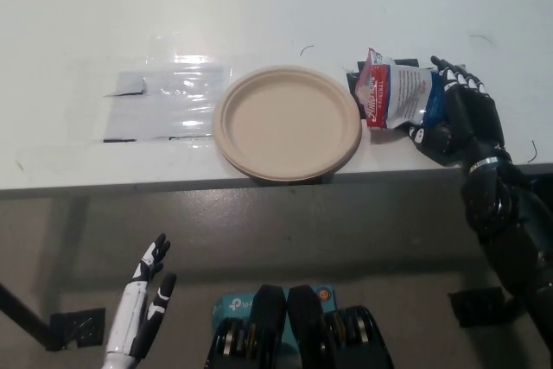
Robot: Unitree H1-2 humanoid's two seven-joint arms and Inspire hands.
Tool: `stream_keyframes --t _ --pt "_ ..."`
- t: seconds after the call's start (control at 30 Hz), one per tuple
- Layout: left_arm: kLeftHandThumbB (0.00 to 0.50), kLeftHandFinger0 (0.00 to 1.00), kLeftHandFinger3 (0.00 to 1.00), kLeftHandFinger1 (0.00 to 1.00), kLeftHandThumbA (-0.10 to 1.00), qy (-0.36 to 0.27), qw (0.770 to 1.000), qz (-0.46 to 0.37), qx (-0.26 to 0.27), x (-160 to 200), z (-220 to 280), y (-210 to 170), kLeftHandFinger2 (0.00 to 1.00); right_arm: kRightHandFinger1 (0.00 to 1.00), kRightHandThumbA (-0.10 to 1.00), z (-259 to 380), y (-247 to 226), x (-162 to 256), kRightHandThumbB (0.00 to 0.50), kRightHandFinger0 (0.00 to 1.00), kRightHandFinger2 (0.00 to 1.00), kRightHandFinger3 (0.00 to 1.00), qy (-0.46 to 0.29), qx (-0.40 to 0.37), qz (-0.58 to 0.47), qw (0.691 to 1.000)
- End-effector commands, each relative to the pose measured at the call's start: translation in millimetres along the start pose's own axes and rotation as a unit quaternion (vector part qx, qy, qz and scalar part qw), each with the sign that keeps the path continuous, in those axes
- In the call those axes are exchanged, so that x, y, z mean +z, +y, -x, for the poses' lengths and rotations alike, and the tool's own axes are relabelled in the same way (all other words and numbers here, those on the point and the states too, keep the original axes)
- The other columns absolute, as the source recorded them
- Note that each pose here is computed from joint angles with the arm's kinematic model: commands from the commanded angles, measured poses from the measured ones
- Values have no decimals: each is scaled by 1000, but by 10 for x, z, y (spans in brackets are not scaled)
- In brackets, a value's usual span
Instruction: The robot picks up a small bag of sunflower seeds on the right hand side and take it to the empty plate on the left hand side then pours some sunflower seeds on to the plate.
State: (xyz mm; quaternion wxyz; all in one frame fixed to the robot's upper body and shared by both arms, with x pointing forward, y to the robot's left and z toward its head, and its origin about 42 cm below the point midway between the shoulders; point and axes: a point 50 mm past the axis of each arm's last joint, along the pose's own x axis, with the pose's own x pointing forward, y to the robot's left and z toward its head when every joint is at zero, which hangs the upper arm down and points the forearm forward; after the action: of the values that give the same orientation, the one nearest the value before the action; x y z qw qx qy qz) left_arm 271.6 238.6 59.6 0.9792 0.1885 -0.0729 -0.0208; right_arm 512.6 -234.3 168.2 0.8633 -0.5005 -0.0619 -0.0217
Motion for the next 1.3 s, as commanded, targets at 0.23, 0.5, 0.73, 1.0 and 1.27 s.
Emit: stream_keyframes --t 0.23,0.5,0.73,1.0,1.27 --pt "276 1000 1000 1000 1000 -31 999 -8 26 98 -26 102 1000 1000 1000 -106 -47 19 352 1000 1000 1000 2 -11 -27 1000" --pt "281 1000 1000 1000 1000 -29 999 -6 29 90 15 108 1000 1000 725 -32 114 -93 341 939 1000 1000 25 -15 -74 997" --pt "290 1000 1000 1000 1000 -29 999 -9 29 106 7 106 1000 148 -100 -25 119 -21 86 0 612 497 -13 -83 -82 993" --pt "284 1000 1000 1000 1000 -31 999 -8 28 100 -6 116 1000 345 -100 -37 58 34 71 0 837 724 -38 -124 -104 986" --pt "287 1000 1000 1000 1000 -35 999 -7 28 103 -18 117 1000 443 -100 -52 0 72 111 0 901 881 -67 -150 -98 982"
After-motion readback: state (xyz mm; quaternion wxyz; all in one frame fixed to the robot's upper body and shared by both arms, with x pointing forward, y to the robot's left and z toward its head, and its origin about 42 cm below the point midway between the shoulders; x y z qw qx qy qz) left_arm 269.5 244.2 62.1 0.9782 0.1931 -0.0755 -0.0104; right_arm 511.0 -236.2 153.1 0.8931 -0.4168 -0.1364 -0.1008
